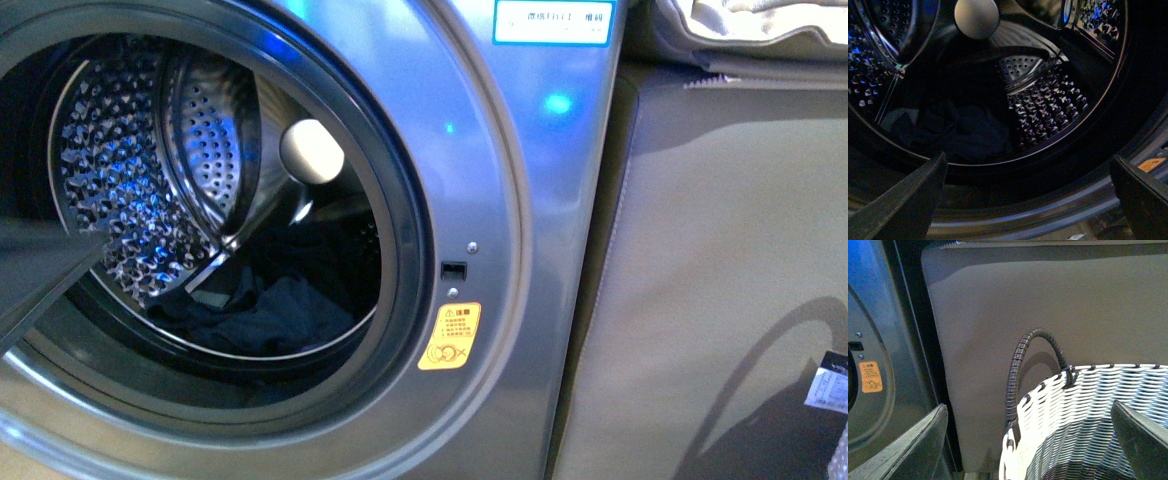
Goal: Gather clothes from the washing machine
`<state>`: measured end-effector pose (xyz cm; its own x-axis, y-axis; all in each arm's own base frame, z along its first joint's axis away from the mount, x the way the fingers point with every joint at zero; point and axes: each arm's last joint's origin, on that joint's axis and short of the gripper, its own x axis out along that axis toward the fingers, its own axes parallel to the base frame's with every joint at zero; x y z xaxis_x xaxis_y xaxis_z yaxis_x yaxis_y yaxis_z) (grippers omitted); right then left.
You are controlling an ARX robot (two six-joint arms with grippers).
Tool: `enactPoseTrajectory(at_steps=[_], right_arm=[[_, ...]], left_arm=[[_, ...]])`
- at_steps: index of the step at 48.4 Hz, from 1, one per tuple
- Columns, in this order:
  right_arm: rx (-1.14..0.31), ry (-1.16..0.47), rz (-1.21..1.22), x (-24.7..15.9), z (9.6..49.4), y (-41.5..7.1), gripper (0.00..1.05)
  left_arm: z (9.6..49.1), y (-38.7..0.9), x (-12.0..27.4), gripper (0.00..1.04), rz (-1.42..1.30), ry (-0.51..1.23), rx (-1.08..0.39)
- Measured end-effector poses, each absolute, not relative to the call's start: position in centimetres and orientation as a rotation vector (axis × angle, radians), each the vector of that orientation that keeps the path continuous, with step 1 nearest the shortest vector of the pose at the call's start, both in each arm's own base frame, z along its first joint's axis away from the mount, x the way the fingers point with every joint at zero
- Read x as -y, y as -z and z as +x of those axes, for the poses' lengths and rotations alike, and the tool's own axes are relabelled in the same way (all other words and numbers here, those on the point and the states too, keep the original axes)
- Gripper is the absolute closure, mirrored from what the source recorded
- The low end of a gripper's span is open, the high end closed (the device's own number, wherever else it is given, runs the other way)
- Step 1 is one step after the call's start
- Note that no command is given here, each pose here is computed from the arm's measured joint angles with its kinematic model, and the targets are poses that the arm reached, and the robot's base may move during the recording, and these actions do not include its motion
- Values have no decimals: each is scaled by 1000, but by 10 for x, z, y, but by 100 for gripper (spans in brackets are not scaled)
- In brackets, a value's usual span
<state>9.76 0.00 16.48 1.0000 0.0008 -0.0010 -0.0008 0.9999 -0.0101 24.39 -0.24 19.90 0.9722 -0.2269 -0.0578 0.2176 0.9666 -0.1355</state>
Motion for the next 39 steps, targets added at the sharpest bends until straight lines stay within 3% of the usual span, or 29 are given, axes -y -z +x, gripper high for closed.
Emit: enactPoseTrajectory(at_steps=[12, 39], right_arm=[[-1, 0, -10, 0, 98, -165, 8], [-1, -1, -10, 0, 98, -165, 8]], left_arm=[[311, -187, 13, 7, -82, 227, -136], [392, -165, 28, 7, -30, 215, -187]])
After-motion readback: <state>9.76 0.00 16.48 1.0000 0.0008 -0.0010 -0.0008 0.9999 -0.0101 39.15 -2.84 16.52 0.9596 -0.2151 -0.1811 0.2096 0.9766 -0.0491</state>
